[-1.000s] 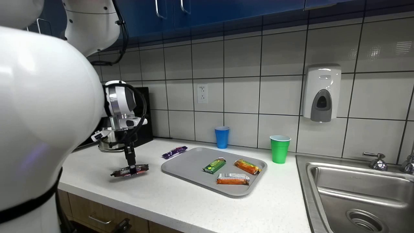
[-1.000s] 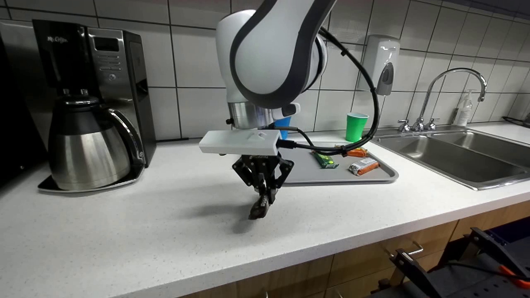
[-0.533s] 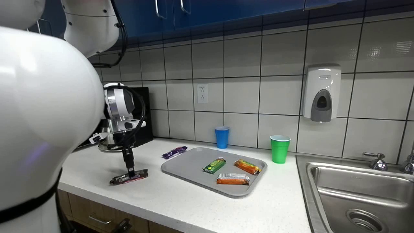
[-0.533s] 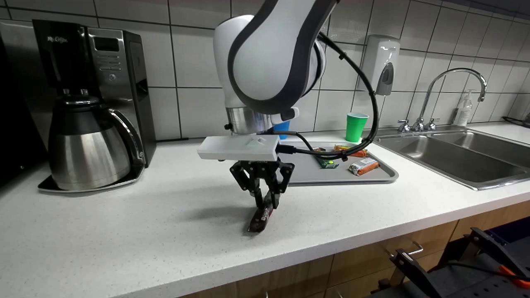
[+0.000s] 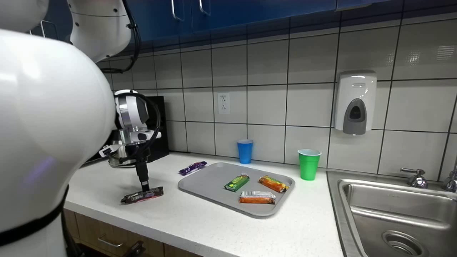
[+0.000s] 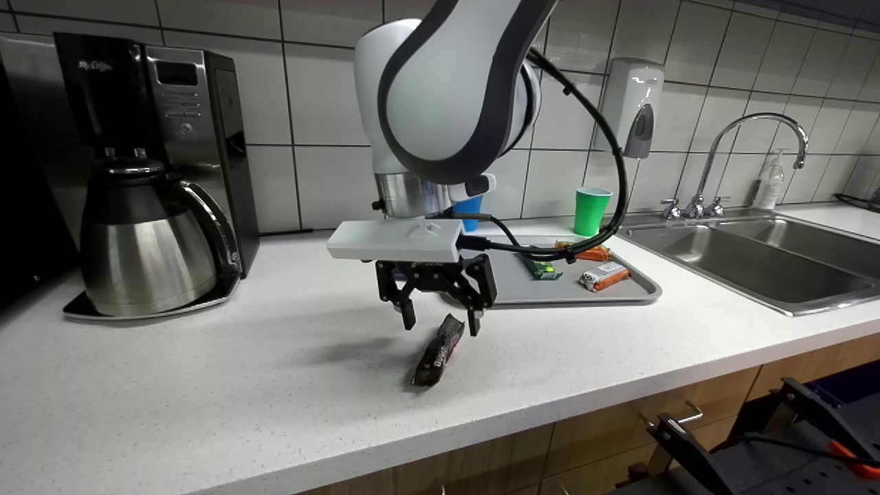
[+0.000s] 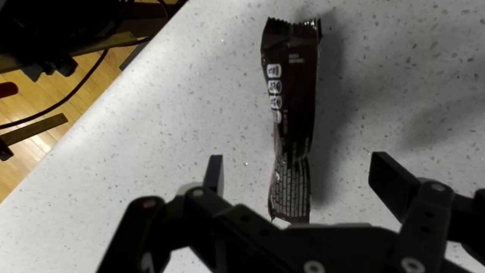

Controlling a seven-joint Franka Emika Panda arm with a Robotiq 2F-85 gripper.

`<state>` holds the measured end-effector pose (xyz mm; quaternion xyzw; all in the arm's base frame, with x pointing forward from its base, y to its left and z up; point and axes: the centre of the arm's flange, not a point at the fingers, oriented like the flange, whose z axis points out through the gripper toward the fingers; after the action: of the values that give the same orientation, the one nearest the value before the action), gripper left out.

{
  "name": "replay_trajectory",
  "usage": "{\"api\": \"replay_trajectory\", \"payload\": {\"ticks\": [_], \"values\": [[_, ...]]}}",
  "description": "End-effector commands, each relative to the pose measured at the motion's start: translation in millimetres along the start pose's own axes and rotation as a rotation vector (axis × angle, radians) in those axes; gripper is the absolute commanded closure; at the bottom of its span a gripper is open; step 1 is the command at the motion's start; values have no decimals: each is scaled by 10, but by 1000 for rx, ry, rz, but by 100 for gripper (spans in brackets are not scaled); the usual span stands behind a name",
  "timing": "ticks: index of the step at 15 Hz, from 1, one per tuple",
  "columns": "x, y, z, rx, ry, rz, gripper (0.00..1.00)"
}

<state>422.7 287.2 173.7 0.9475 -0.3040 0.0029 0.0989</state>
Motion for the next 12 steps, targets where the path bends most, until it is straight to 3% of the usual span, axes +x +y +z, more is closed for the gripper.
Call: {"api": "replay_trajectory", "payload": {"ticks": [1,12], "values": [[15,76,-177,-3,24,7,0],[306,494,-453,32,41,2,0]]}}
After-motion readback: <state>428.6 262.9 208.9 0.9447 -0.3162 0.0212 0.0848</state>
